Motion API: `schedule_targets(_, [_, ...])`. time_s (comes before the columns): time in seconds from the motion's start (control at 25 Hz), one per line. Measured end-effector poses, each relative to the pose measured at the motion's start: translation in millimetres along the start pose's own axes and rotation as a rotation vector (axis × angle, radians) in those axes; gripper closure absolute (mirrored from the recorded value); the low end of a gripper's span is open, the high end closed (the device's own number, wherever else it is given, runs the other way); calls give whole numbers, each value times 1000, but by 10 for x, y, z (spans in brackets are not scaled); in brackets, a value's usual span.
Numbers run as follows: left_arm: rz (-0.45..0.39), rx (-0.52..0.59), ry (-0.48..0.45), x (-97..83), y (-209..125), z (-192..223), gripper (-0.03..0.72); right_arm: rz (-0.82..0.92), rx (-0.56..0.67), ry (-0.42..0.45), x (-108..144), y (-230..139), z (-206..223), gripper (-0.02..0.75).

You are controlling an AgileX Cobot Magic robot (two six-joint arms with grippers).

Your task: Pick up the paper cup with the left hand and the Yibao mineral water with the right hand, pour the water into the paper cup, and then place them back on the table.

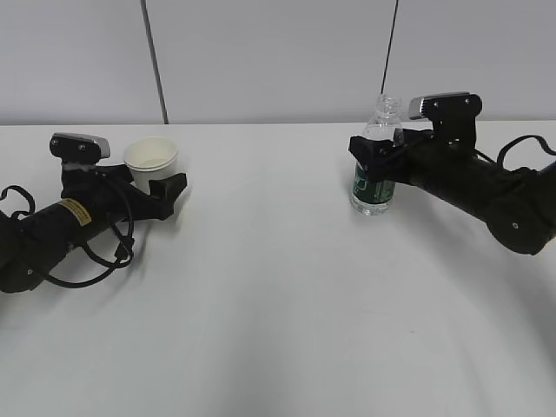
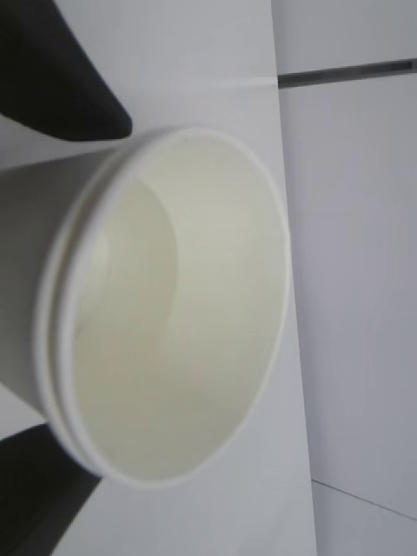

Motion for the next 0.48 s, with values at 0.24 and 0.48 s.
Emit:
schedule_targets(0.24, [1,1,-2,-3,-1,0,97,-16,2,-6,-5,155,-42,87])
schedule_targets(0.48, [24,-11,-27,-57,97,-6,97,-24,-27,-7,2,353,-91,87])
Point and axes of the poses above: a point on each arm's last joint axis where the gripper is mounted, z pointing out along that axis toward the gripper, x along the wrist's bending axis when the last joint is at zero, y = z × x, the point moved 7 cm from there along z, pointing out along that axis toward the gripper, and after that the axes turned 5 degrees about -z, right-handed, at the moved point
